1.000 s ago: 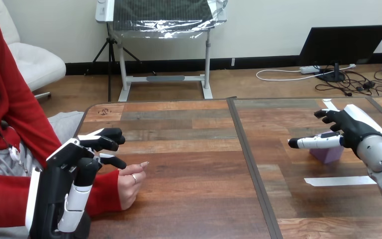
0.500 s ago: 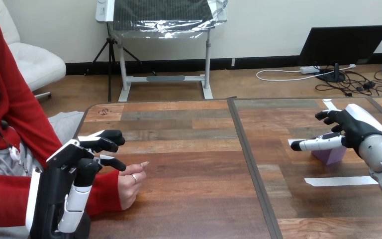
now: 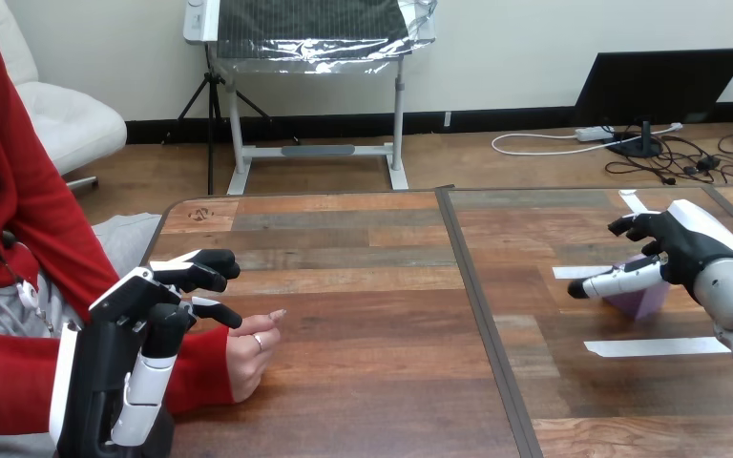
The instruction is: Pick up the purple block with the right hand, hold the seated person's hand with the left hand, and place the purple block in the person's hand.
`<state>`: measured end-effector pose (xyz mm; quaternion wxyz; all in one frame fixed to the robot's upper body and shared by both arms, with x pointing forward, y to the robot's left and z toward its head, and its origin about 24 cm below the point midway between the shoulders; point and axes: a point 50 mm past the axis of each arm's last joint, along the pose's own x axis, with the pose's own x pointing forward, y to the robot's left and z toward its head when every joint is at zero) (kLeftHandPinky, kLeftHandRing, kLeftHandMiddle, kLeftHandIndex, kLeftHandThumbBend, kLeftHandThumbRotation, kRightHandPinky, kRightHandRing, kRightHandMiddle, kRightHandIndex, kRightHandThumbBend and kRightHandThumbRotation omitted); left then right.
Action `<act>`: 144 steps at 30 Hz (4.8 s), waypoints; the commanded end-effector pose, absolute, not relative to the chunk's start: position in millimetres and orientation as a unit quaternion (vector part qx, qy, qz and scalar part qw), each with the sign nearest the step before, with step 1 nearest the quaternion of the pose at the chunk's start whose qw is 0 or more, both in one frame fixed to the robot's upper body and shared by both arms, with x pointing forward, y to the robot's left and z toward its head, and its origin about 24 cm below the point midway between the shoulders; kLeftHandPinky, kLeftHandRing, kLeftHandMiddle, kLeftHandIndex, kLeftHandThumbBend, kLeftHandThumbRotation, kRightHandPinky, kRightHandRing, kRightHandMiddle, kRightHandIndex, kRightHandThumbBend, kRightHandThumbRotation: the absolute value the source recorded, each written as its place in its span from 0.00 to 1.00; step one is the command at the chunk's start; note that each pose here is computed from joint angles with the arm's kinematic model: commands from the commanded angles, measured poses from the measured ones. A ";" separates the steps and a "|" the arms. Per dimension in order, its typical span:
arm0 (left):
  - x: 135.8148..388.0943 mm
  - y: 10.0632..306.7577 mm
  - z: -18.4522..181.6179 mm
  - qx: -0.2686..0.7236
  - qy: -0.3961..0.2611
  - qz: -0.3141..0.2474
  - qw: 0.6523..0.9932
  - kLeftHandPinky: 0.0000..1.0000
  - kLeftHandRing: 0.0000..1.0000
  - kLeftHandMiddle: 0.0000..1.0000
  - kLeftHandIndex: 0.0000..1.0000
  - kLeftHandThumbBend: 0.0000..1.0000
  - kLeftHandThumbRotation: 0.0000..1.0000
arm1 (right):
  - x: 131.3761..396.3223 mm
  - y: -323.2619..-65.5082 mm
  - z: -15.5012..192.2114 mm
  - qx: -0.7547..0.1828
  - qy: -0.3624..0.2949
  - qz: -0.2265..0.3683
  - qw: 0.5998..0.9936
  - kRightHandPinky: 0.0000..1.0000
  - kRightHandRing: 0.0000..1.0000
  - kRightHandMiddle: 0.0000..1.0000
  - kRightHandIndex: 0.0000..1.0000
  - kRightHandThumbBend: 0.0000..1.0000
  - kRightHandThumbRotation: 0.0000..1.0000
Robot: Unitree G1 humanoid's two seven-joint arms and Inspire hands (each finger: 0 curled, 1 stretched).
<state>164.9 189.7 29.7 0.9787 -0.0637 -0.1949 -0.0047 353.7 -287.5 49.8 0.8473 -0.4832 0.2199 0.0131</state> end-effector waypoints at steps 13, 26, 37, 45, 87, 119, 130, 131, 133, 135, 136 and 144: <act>140.5 185.6 15.9 -0.082 -0.159 0.012 0.984 0.45 0.68 0.66 0.49 0.81 0.70 | 358.4 -290.6 59.7 -0.501 0.224 0.007 0.836 0.75 0.87 0.90 0.85 0.99 0.19; 139.4 185.8 15.7 -0.086 -0.156 0.015 0.984 0.45 0.67 0.66 0.49 0.82 0.69 | 358.0 -291.0 58.2 -0.496 0.238 0.005 0.835 0.78 0.89 0.92 0.88 1.00 0.14; 138.6 186.0 15.5 -0.087 -0.157 0.017 0.984 0.44 0.67 0.66 0.49 0.83 0.69 | 358.0 -291.1 57.0 -0.511 0.255 0.007 0.821 0.68 0.83 0.89 0.89 1.00 0.10; 138.5 186.3 15.0 -0.087 -0.157 0.020 0.983 0.45 0.67 0.66 0.49 0.84 0.69 | 357.6 -290.9 55.6 -0.531 0.264 0.012 0.805 0.57 0.75 0.82 0.89 1.00 0.08; 139.0 187.2 13.7 -0.086 -0.157 0.020 0.984 0.45 0.68 0.67 0.49 0.86 0.69 | 360.2 -289.3 60.3 -0.512 0.247 0.012 0.823 0.73 0.84 0.88 0.87 0.94 0.13; 139.9 186.9 11.8 -0.087 -0.157 0.022 0.984 0.44 0.68 0.67 0.49 0.85 0.65 | 369.0 -286.9 77.5 -0.428 0.214 -0.001 0.878 0.65 0.78 0.83 0.83 0.88 0.24; 139.8 187.1 10.9 -0.088 -0.154 0.019 0.984 0.44 0.68 0.67 0.49 0.84 0.64 | 374.5 -286.0 91.4 -0.414 0.180 -0.005 0.892 0.60 0.74 0.77 0.75 0.88 0.32; 139.7 187.1 10.9 -0.088 -0.154 0.019 0.984 0.44 0.68 0.67 0.49 0.84 0.64 | 374.8 -285.9 92.1 -0.412 0.178 -0.005 0.894 0.59 0.73 0.76 0.74 0.88 0.32; 139.9 187.1 10.6 -0.088 -0.155 0.018 0.984 0.45 0.68 0.67 0.49 0.83 0.64 | 375.7 -286.0 94.6 -0.407 0.174 -0.007 0.897 0.59 0.73 0.76 0.72 0.88 0.33; 140.1 187.1 10.4 -0.089 -0.156 0.016 0.984 0.45 0.68 0.67 0.49 0.83 0.64 | 376.3 -286.3 96.7 -0.398 0.169 -0.008 0.902 0.60 0.75 0.75 0.69 0.87 0.33; 140.2 187.0 10.3 -0.090 -0.156 0.015 0.984 0.45 0.68 0.67 0.49 0.83 0.64 | 376.5 -286.5 97.5 -0.392 0.167 -0.009 0.905 0.59 0.74 0.74 0.67 0.87 0.33; 140.8 187.1 10.3 -0.091 -0.152 0.013 0.984 0.46 0.69 0.67 0.50 0.84 0.63 | 378.7 -286.8 104.7 -0.348 0.147 -0.017 0.926 0.49 0.59 0.62 0.57 0.88 0.32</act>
